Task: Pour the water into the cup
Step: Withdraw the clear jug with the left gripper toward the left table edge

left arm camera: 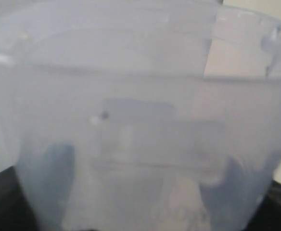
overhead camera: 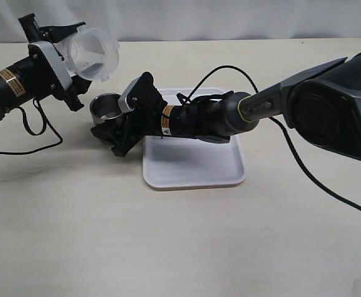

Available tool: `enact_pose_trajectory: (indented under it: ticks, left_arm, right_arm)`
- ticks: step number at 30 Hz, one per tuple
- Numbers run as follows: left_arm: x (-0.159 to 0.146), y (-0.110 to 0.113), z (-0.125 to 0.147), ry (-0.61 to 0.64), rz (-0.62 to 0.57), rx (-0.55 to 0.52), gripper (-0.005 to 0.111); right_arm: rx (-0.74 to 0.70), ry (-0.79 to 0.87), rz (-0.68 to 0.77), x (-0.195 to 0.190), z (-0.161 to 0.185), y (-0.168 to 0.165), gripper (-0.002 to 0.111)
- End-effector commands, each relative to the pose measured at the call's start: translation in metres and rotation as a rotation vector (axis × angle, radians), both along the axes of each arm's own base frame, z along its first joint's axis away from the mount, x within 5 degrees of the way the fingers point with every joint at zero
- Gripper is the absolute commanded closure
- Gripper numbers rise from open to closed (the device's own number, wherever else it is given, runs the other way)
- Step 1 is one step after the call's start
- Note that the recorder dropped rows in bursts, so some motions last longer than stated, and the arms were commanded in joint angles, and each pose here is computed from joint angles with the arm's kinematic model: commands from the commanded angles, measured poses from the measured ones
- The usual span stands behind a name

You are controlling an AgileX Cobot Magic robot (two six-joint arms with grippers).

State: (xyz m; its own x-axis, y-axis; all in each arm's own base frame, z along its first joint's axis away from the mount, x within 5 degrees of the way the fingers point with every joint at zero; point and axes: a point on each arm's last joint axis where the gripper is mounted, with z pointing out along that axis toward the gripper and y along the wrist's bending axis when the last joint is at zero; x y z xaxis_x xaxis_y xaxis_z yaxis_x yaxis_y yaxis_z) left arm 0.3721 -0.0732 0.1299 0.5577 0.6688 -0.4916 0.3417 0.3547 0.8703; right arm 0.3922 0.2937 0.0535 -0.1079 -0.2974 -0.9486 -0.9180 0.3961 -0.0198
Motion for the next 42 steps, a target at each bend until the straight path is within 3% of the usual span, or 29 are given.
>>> enact_pose_trajectory:
  ticks: [1,3,6,8,20,26,31,33,36,42]
  left_arm:
    - [0.003,0.002,0.007,0.159,0.039,-0.273,0.107]
    - [0.007,0.005,0.01,0.203,0.074,-0.362,0.107]
    - [0.016,0.015,0.016,0.327,0.179,-0.665,0.107]
    - [0.021,0.02,0.019,0.346,0.22,-0.768,0.107]
    - [0.022,0.022,0.02,0.349,0.239,-0.798,0.107]
    - [0.03,0.038,0.017,0.38,0.428,-0.956,0.107]
    - [0.051,0.042,0.012,0.565,0.595,-0.898,0.107]
    - [0.052,0.045,0.013,0.564,0.617,-0.951,0.107]
    - [0.052,0.061,0.011,0.555,0.744,-1.084,0.107]
    - [0.051,0.088,0.007,0.573,0.821,-1.149,0.107]
  right_arm:
    - [-0.053,0.013,-0.02,0.002,-0.007,-0.005,0.104]
    - [-0.053,0.013,-0.02,0.002,-0.007,-0.005,0.104]
    - [-0.053,0.013,-0.02,0.002,-0.007,-0.005,0.104]
    - [-0.053,0.013,-0.02,0.002,-0.007,-0.005,0.104]
    - [-0.053,0.013,-0.02,0.002,-0.007,-0.005,0.104]
    - [-0.053,0.013,-0.02,0.002,-0.007,-0.005,0.104]
    - [-0.053,0.013,-0.02,0.002,-0.007,-0.005,0.104]
    - [-0.053,0.013,-0.02,0.002,-0.007,-0.005,0.104]
    - [-0.053,0.013,-0.02,0.002,-0.007,-0.005,0.104]
    - [-0.053,0.013,-0.02,0.002,-0.007,-0.005,0.104]
